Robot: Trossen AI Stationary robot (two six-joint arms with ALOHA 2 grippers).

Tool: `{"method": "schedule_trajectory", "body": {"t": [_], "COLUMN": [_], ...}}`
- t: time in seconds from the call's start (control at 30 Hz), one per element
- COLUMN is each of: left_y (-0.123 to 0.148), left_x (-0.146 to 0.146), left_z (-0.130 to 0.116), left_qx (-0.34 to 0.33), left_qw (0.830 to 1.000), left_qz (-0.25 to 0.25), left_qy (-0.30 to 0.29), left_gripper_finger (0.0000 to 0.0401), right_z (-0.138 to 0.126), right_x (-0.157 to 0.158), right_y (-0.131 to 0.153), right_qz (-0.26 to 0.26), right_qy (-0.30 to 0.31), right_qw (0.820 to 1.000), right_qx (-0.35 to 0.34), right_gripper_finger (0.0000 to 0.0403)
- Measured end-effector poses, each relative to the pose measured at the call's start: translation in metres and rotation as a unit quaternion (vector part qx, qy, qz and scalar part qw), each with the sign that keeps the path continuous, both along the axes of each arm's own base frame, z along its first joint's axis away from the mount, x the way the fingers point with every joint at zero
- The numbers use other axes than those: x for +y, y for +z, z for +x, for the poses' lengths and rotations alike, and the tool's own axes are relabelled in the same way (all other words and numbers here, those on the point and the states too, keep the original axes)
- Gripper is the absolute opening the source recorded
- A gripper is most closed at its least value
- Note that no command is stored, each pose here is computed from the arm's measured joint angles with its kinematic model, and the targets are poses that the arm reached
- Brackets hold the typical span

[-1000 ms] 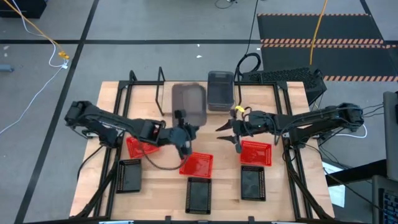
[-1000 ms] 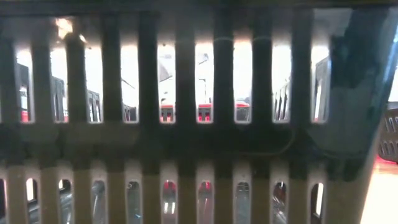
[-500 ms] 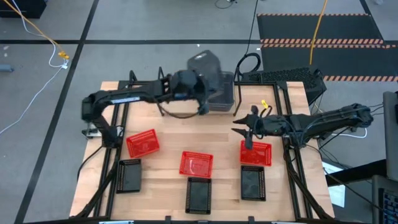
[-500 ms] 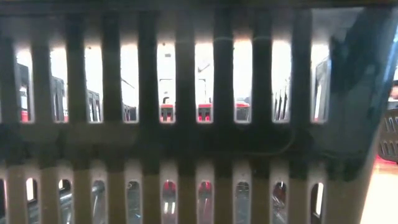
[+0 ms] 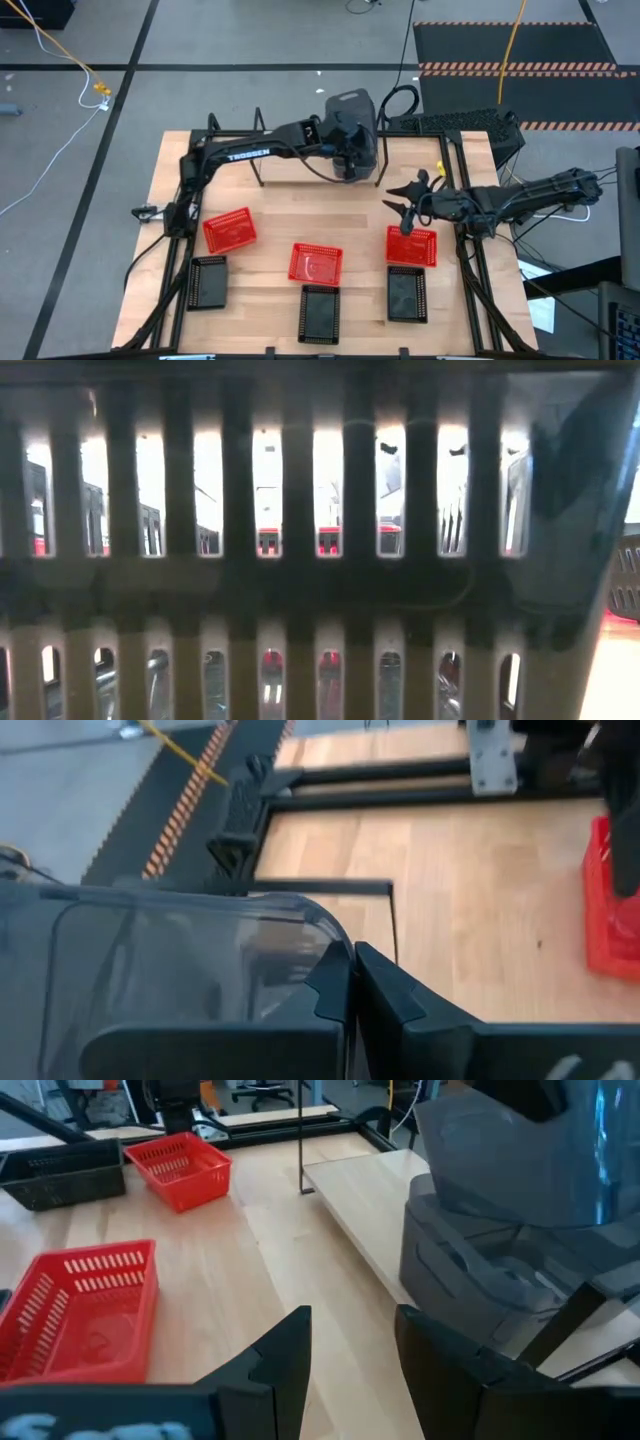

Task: Stack baskets on shelf by color
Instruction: Stack the transparent black bin on top of the transparent black bin on the shelf

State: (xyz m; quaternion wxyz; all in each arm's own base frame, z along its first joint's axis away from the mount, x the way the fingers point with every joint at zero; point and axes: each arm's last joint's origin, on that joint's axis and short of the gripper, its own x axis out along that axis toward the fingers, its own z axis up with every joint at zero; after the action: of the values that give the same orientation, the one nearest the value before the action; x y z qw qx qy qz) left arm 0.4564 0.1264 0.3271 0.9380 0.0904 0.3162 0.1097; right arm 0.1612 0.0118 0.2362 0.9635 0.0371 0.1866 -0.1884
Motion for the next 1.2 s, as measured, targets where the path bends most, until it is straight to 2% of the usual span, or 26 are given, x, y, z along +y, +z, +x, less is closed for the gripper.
{"method": "schedule_trajectory", "body": {"t": [0.17, 0.27, 0.57, 0.73, 0.9, 1.07, 1.2], "left_y": [-0.005, -0.004, -0.003, 0.004, 0.018, 0.041, 0.053], "left_x": [0.005, 0.006, 0.006, 0.004, -0.003, -0.018, -0.032], "left_z": [-0.002, -0.003, -0.002, -0.008, -0.026, -0.059, -0.082], "left_qx": [0.016, 0.016, 0.009, 0.014, 0.054, 0.104, 0.087], "left_qw": [1.000, 1.000, 1.000, 1.000, 0.999, 0.994, 0.995], "left_qz": [-0.016, -0.019, -0.019, -0.014, 0.006, 0.000, -0.012], "left_qy": [-0.007, -0.007, -0.007, -0.005, 0.005, 0.030, 0.038], "left_gripper_finger": [0.0004, 0.0015, 0.0120, 0.0161, 0.0180, 0.0181, 0.0181], "right_z": [-0.006, -0.008, -0.008, -0.008, -0.009, -0.005, 0.003], "right_x": [-0.001, -0.001, -0.001, -0.001, -0.001, -0.001, -0.002], "right_y": [-0.002, -0.001, -0.001, -0.001, -0.003, -0.008, -0.011], "right_qz": [0.003, 0.003, 0.003, 0.003, -0.001, -0.010, -0.025], "right_qy": [0.000, 0.000, 0.000, 0.000, 0.001, 0.005, 0.007], "right_qw": [1.000, 1.000, 1.000, 1.000, 1.000, 1.000, 1.000], "right_qx": [-0.015, -0.020, -0.020, -0.018, -0.006, -0.006, -0.016], "right_gripper_finger": [0.0139, 0.0139, 0.0139, 0.0139, 0.0139, 0.0139, 0.0139]}}
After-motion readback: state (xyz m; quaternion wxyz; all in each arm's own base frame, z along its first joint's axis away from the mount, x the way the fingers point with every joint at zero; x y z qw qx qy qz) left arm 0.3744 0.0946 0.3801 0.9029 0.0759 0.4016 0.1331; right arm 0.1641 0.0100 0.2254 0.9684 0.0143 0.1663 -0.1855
